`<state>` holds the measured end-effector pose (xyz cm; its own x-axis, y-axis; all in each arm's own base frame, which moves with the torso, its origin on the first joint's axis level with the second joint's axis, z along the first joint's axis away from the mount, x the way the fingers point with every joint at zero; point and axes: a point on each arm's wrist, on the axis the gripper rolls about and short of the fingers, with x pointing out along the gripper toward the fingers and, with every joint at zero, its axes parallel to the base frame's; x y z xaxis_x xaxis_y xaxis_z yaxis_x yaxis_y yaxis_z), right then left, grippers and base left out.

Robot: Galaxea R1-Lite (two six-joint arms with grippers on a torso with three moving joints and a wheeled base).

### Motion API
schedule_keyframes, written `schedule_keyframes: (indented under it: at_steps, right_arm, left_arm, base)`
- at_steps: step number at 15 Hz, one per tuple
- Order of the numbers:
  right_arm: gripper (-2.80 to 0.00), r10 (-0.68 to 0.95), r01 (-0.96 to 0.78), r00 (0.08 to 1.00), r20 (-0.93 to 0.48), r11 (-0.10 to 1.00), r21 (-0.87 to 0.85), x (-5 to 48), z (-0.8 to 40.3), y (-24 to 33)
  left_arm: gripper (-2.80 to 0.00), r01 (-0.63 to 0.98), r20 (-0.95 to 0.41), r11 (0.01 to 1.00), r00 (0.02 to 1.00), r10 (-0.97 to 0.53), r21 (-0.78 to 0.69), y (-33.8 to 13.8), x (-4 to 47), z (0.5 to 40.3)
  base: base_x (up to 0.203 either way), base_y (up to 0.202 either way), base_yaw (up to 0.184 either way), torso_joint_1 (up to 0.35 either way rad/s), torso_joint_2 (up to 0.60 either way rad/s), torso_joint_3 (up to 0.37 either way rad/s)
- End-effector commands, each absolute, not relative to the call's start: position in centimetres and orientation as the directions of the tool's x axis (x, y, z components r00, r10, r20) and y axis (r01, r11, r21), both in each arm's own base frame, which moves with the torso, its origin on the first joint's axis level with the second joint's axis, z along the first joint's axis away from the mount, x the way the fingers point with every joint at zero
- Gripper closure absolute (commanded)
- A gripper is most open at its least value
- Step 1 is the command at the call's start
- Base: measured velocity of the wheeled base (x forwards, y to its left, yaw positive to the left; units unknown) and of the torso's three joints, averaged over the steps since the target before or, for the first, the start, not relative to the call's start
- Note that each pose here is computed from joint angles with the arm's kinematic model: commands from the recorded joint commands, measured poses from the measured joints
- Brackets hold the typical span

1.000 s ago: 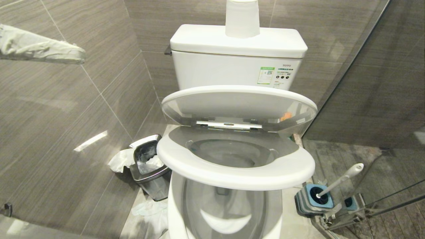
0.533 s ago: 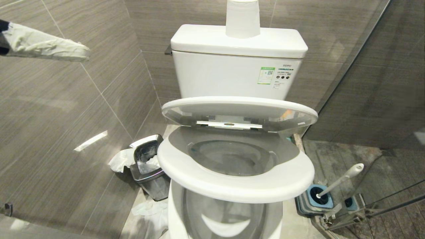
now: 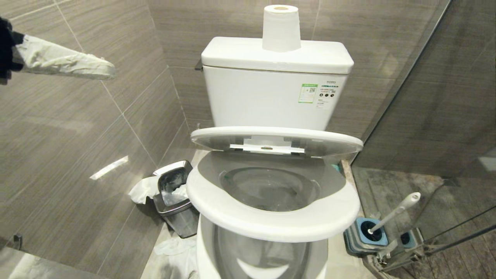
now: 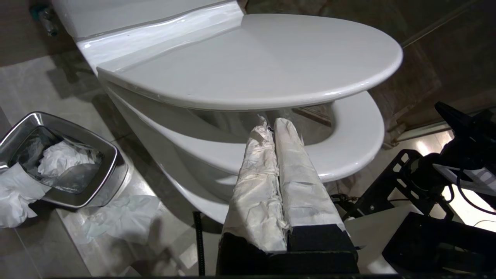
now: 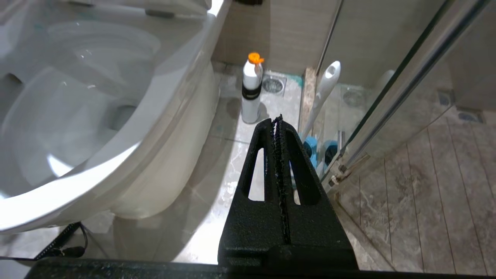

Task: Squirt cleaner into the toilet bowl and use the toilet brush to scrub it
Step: Close the toilet lid

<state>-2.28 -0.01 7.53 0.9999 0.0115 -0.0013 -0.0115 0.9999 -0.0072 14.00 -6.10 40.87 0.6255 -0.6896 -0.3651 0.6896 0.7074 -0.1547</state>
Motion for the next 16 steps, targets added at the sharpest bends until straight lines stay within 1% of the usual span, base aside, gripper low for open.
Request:
schedule_keyframes:
  at_steps: [1, 3, 6, 10, 11, 16]
  right_arm:
    - [0.0, 0.012, -0.012, 1.0, -0.002, 1.0, -0.008, -2.3, 7.5, 0.0]
    - [0.0, 0.012, -0.012, 1.0, -0.002, 1.0, -0.008, -2.3, 7.5, 0.0]
    - [0.0, 0.012, -0.012, 1.0, -0.002, 1.0, -0.008, -2.3, 7.5, 0.0]
    - [0.0, 0.012, -0.012, 1.0, -0.002, 1.0, -0.008, -2.3, 7.5, 0.0]
    - [0.0, 0.012, -0.012, 1.0, -0.002, 1.0, -0.008, -2.3, 7.5, 0.0]
    - [0.0, 0.012, -0.012, 1.0, -0.002, 1.0, -0.008, -2.3, 7.5, 0.0]
  left_arm:
    - [0.0, 0.693, -0.376, 0.702, 0.615, -0.693, -0.16, -6.3, 14.3, 40.7]
    - [0.0, 0.694, -0.382, 0.701, 0.611, -0.694, -0.163, -6.5, 14.5, 40.6]
    - [0.0, 0.701, -0.412, 0.691, 0.584, -0.699, -0.178, -7.2, 15.6, 40.0]
    - [0.0, 0.782, -0.478, 0.613, 0.497, -0.725, -0.117, -9.9, 17.5, 38.6]
    - [0.0, 0.787, -0.502, 0.606, 0.483, -0.718, -0.11, -10.9, 18.0, 38.1]
    - [0.0, 0.774, -0.604, 0.624, 0.447, -0.66, -0.108, -14.1, 21.7, 35.2]
  base:
    - [0.0, 0.0, 0.0, 0.002, 0.0, 0.187]
    - [0.0, 0.0, 0.0, 0.003, 0.0, 0.182]
    - [0.0, 0.0, 0.0, 0.003, 0.0, 0.065]
    - [0.0, 0.0, 0.0, 0.0, 0.0, 0.009]
    - [0.0, 0.0, 0.0, 0.0, 0.0, 0.0]
    - [0.0, 0.0, 0.0, 0.0, 0.0, 0.0]
